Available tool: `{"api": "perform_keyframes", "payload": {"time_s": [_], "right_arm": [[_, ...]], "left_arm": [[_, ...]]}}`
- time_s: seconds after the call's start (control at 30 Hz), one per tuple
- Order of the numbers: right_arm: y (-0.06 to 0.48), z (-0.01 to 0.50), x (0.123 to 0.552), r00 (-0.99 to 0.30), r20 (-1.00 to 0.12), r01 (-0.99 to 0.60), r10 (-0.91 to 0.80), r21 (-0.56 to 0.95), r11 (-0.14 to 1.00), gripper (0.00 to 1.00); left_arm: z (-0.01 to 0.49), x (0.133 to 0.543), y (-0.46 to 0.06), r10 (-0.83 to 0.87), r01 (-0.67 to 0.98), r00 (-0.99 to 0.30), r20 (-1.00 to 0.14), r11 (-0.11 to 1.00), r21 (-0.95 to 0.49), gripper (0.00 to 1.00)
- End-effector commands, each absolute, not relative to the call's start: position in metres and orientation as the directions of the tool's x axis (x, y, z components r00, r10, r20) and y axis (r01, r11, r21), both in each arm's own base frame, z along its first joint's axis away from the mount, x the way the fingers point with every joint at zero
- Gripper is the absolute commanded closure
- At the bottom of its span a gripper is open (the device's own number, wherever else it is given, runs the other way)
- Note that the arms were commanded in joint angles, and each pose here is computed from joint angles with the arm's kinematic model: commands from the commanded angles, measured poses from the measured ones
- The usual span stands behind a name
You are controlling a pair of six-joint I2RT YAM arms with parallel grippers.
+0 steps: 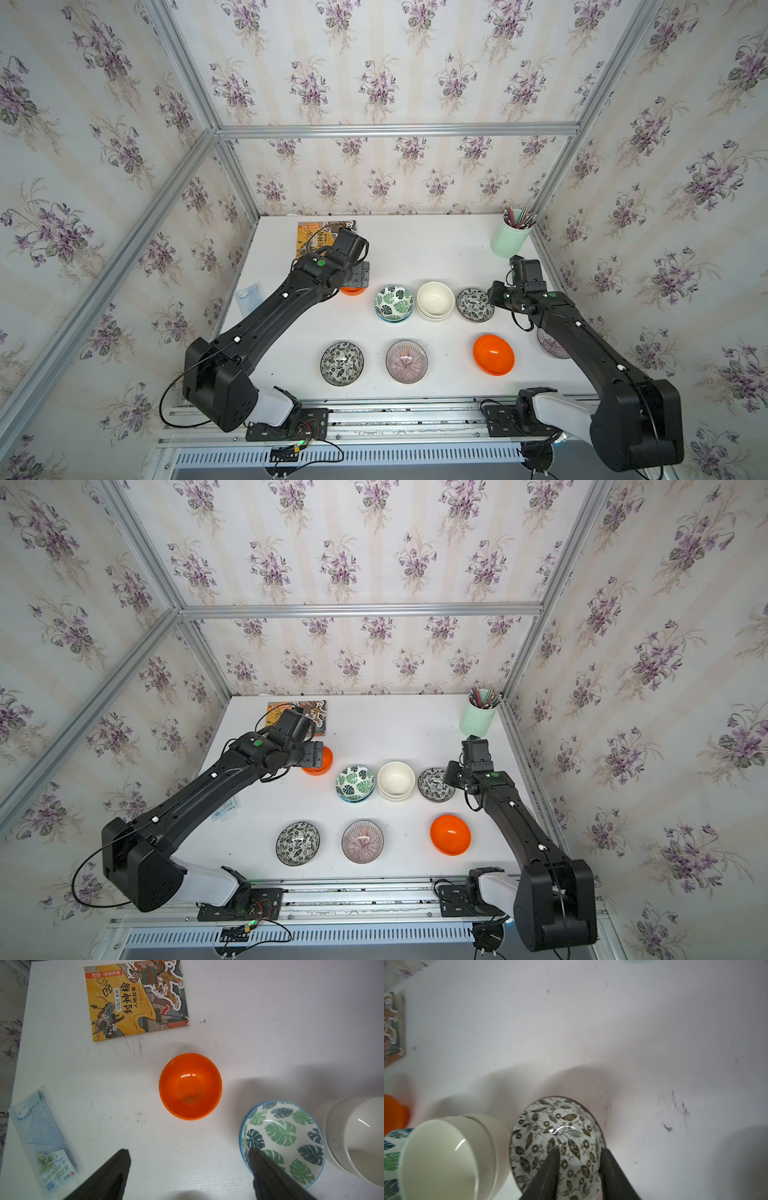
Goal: Stack the bowls
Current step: Place the bowl at the center of the board, then pick up the bowl from the center of the board.
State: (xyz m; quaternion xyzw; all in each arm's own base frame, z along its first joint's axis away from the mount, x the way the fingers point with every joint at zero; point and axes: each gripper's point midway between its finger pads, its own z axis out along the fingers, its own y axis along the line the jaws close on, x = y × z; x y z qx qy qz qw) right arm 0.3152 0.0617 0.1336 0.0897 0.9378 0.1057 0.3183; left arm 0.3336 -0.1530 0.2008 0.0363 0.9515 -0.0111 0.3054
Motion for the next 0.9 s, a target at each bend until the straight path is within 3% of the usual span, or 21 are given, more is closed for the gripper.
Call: {"api": "perform_keyframes", "payload": {"time_s": [0.0,0.1,0.23,0.37,0.63,0.87], "right_arm": [[0.112,0.154,0.309,-0.780,-0.615,-0.058,0.112,0.249,0.967,0.61],[0.193,0.161,0.281,-0.771,-0.632,-0.288,-0.083,0.229,0.930,0.60],[0.253,0.147,0.241,-0.735,-0.621,-0.468,-0.272,0.176,0.866,0.58],[0.317,0.134,0.206,-0.690,-0.630,-0.613,-0.356,0.248,0.750,0.58],[0.416,0.124,0.176,-0.602,-0.640,-0.751,-0.477,0.251,0.611,0.58],[0.450,0.090,0.172,-0.589,-0.586,-0.775,-0.556,0.215,0.594,0.57]], "left_arm": [[0.200,0.332,-0.147,0.053,0.053,-0.809,-0.585,0.998,0.017,0.07],[0.198,0.330,-0.144,0.046,0.041,-0.814,-0.578,0.999,0.022,0.07],[0.191,0.326,-0.139,0.044,0.026,-0.823,-0.566,0.999,0.039,0.07],[0.198,0.321,-0.123,-0.012,-0.034,-0.814,-0.581,0.999,0.027,0.07],[0.193,0.323,-0.080,-0.198,-0.202,-0.813,-0.548,0.978,-0.054,0.06],[0.199,0.319,-0.068,-0.222,-0.226,-0.797,-0.561,0.972,-0.064,0.06]]}}
